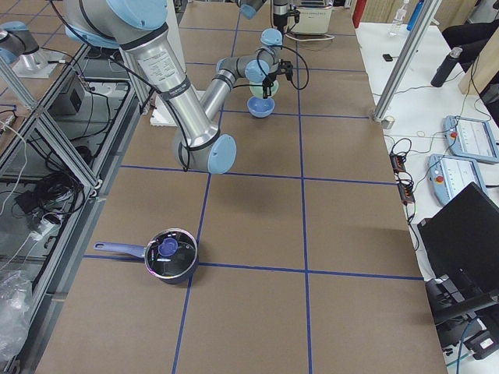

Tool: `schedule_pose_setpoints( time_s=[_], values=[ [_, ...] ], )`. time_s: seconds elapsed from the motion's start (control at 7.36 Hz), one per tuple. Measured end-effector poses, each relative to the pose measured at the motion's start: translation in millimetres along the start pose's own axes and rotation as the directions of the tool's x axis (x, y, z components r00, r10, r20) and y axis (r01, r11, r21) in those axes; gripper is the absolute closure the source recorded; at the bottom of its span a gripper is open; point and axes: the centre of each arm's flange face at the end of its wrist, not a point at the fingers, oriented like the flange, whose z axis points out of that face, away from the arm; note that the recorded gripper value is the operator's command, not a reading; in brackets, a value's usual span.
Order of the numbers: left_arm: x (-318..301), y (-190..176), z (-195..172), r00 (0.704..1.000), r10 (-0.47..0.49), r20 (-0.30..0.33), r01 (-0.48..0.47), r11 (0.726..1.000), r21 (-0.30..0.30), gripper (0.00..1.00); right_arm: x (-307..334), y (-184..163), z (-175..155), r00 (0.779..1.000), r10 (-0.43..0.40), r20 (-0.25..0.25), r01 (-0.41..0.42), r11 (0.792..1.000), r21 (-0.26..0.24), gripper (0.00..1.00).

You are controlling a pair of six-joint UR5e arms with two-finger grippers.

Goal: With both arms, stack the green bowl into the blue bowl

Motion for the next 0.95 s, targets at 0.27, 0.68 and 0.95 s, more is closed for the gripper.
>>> schedule_pose_setpoints(
  time_s=[0.27, 0.68, 0.95],
  values=[
    [0, 0, 0, 1.000, 0.000, 0.001, 0.000, 1.000, 0.000, 0.04, 0, -2, 17, 1.000, -0.014, 0.001, 0.014, 0.999, 0.029, 0.95],
    [-2, 0, 2, 1.000, -0.002, 0.004, 0.002, 1.000, -0.001, 0.04, 7, -1, 26, 1.000, -0.022, -0.010, 0.022, 0.999, 0.026, 0.95],
    [-3, -1, 3, 1.000, -0.004, 0.007, 0.004, 1.000, -0.003, 0.04, 8, 0, 27, 1.000, -0.022, -0.014, 0.023, 0.999, 0.023, 0.95]
  ],
)
